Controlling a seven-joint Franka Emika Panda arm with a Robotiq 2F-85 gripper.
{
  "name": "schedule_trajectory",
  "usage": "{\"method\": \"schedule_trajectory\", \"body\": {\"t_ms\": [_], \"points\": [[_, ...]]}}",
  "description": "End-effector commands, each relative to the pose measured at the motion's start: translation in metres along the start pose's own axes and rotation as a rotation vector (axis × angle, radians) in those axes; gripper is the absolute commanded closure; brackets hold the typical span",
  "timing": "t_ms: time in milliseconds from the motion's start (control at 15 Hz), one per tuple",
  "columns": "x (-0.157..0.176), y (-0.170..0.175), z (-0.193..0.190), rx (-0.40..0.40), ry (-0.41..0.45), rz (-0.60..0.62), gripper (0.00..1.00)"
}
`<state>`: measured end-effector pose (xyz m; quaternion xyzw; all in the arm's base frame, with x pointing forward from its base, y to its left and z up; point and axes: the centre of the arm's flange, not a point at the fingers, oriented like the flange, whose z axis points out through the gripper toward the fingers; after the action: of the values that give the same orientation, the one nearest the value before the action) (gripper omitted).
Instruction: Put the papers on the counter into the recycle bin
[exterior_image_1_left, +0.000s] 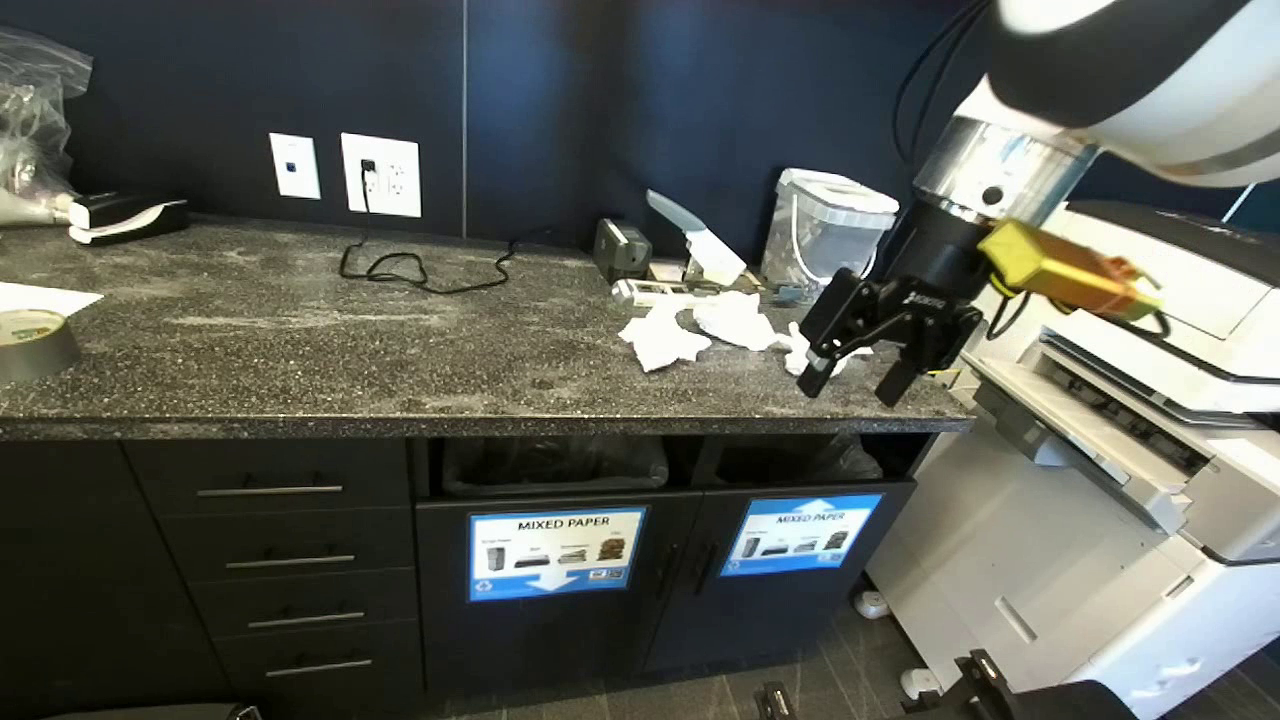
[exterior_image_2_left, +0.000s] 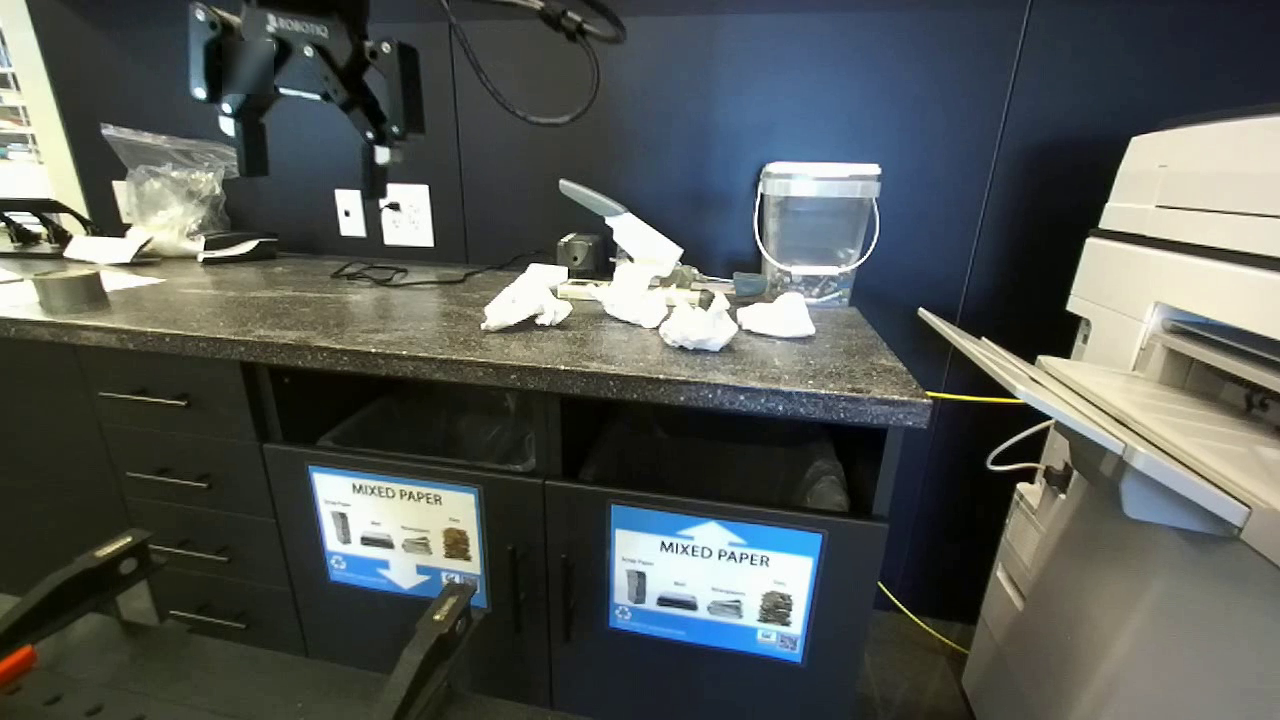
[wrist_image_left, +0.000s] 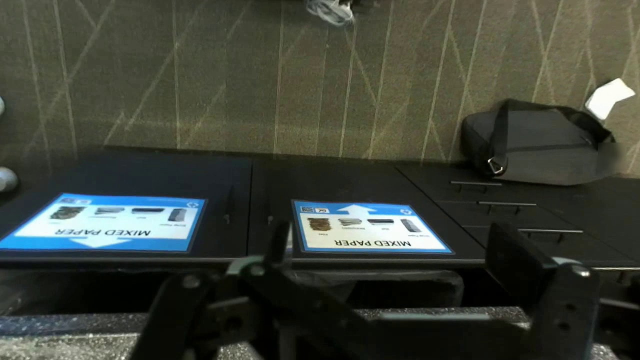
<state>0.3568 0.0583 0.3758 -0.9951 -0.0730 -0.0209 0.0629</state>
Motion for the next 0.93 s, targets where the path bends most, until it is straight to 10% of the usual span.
{"method": "schedule_trajectory", "body": {"t_ms": [0,867], "points": [[0.073,0.013,0.037,0.000,0.044,-0.117,0.00],[0.245,0.033,0.086,0.015,0.206,-0.633,0.00]]}}
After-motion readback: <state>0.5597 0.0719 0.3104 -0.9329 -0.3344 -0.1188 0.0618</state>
